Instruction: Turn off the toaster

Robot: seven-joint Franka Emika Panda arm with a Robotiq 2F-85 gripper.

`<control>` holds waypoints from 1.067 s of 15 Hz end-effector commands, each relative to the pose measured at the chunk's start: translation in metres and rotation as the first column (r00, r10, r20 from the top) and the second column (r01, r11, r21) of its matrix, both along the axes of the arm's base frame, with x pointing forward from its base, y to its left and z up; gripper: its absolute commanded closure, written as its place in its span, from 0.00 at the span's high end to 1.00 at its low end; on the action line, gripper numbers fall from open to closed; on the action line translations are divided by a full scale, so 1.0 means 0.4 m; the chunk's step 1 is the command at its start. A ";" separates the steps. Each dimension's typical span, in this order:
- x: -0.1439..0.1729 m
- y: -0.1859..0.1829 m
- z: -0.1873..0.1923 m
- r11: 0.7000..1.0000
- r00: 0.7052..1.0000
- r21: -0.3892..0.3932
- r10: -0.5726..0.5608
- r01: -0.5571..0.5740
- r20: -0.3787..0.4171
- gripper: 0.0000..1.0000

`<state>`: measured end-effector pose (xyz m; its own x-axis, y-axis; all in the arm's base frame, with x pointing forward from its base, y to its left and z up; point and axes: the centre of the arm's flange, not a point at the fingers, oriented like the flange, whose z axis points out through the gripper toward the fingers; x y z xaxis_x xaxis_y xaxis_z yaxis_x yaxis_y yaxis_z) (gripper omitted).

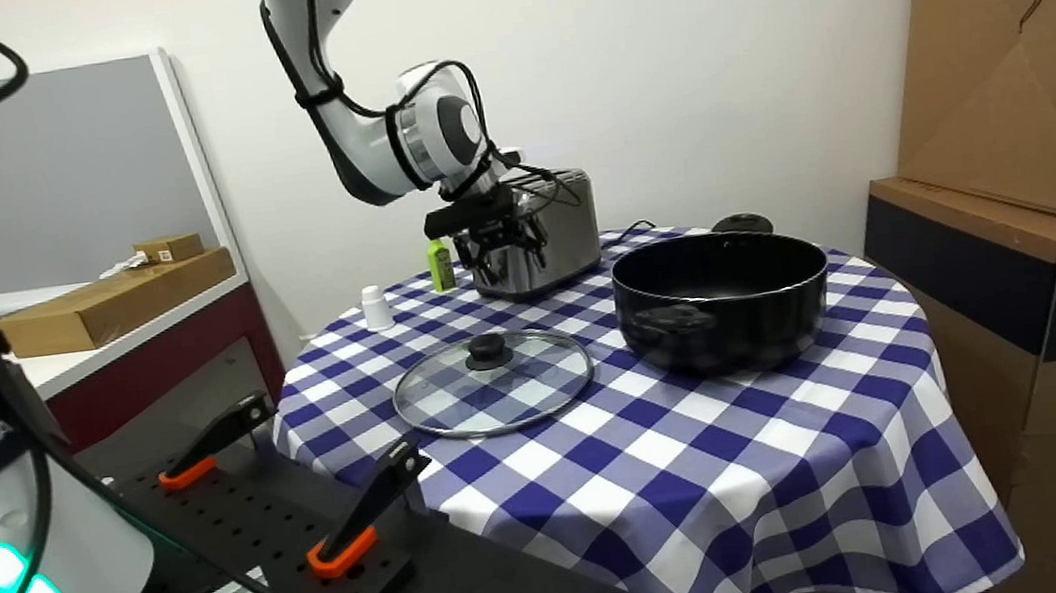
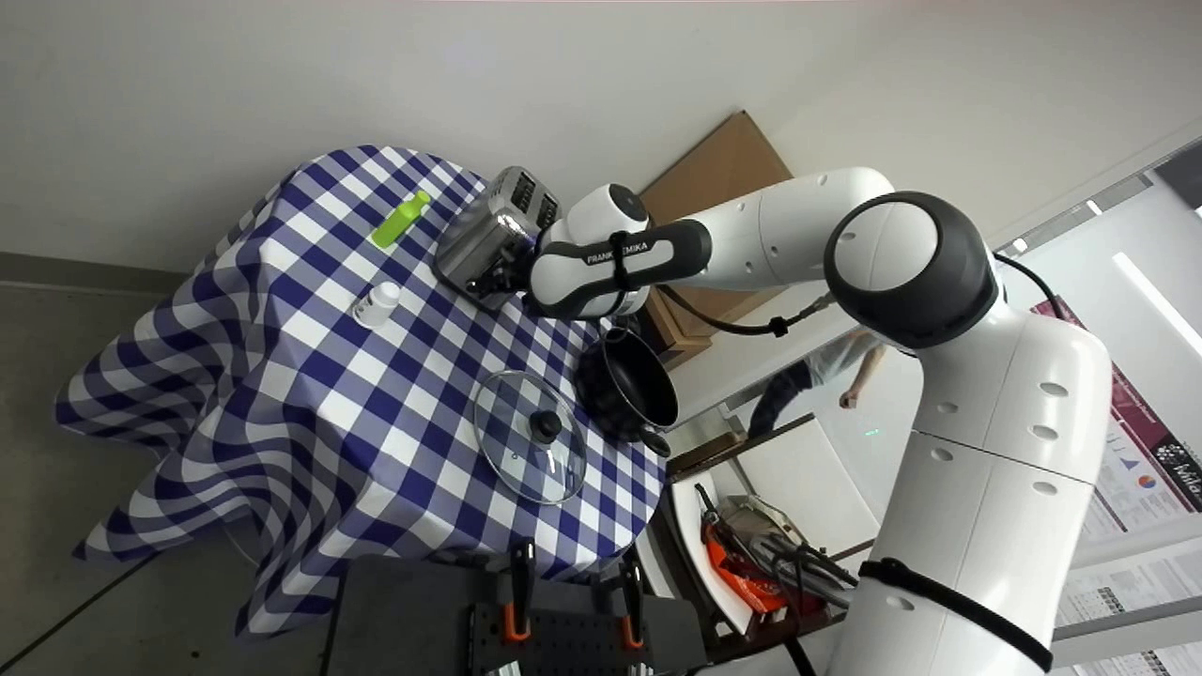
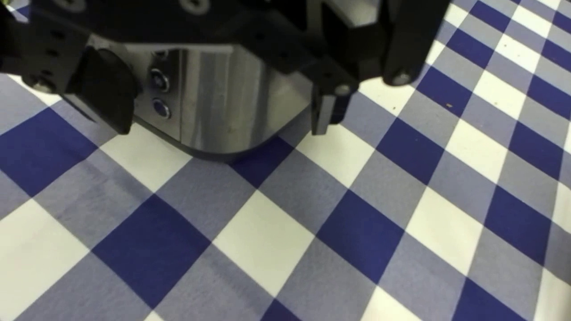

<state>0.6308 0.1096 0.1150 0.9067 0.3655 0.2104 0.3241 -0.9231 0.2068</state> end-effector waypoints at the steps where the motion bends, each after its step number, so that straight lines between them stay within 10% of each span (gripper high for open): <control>1: -0.009 -0.020 0.088 0.996 0.991 0.086 0.012 -0.001 -0.131 1.00; 7: -0.047 -0.106 0.287 0.963 0.932 0.168 -0.147 0.211 -0.332 1.00; 16: -0.252 -0.117 0.507 0.848 0.695 0.052 -0.396 0.527 -0.600 1.00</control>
<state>0.5676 0.0541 0.2852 0.9502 -0.0370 -0.3095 -0.0672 -0.9939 -0.0874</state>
